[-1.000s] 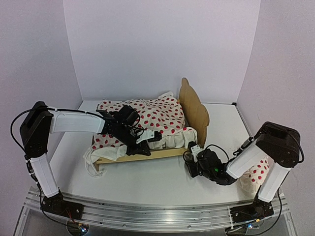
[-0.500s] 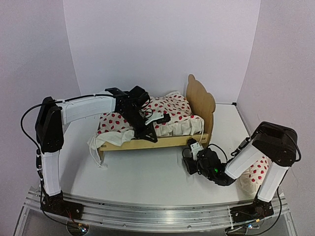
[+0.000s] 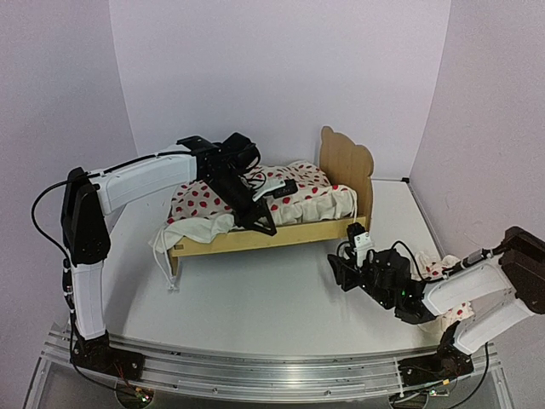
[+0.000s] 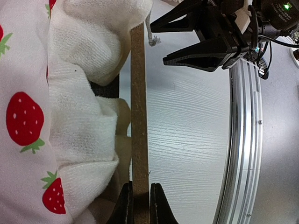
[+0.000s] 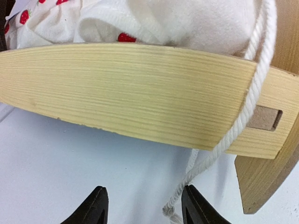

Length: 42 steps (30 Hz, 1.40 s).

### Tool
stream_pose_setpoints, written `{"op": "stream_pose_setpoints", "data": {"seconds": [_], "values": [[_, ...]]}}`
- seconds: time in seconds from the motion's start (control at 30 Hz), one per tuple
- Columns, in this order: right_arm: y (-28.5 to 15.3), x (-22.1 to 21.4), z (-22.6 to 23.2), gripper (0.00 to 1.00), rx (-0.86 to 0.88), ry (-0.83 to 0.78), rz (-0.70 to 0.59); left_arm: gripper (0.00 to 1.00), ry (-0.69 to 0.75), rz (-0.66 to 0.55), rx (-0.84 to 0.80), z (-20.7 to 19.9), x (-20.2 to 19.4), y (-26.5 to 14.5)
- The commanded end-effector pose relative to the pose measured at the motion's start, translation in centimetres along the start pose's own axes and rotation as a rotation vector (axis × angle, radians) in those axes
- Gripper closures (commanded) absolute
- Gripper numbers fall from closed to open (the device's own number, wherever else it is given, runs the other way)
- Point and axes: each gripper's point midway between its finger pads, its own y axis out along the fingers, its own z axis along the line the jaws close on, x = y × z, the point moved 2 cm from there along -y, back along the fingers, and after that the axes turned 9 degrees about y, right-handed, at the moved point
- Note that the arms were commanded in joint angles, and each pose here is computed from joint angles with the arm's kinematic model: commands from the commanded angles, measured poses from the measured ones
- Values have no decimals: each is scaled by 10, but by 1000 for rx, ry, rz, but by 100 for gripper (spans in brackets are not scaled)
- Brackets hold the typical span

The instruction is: Set up the pet bed

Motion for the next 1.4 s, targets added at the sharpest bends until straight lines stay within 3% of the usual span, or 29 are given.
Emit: {"op": "stream_pose_setpoints", "data": {"seconds": [0.0,0.37,0.8,1.03,1.2,1.37], "values": [[-14,1,-3,48,23,41,0,100,138,-208,33,-20,66,-56],[-16,19,-17,49,-44,66,-46,100,164,-239,26,-26,75,-67],[24,40,-32,63,-159,76,-87,100,174,-254,12,-31,77,-70],[43,35,-40,76,-148,158,-93,100,163,-273,-6,-34,81,-73],[47,30,-41,99,-141,190,-83,100,150,-275,-13,-35,80,-73],[32,12,-36,100,-70,226,2,100,100,-253,50,-15,67,-72]]}}
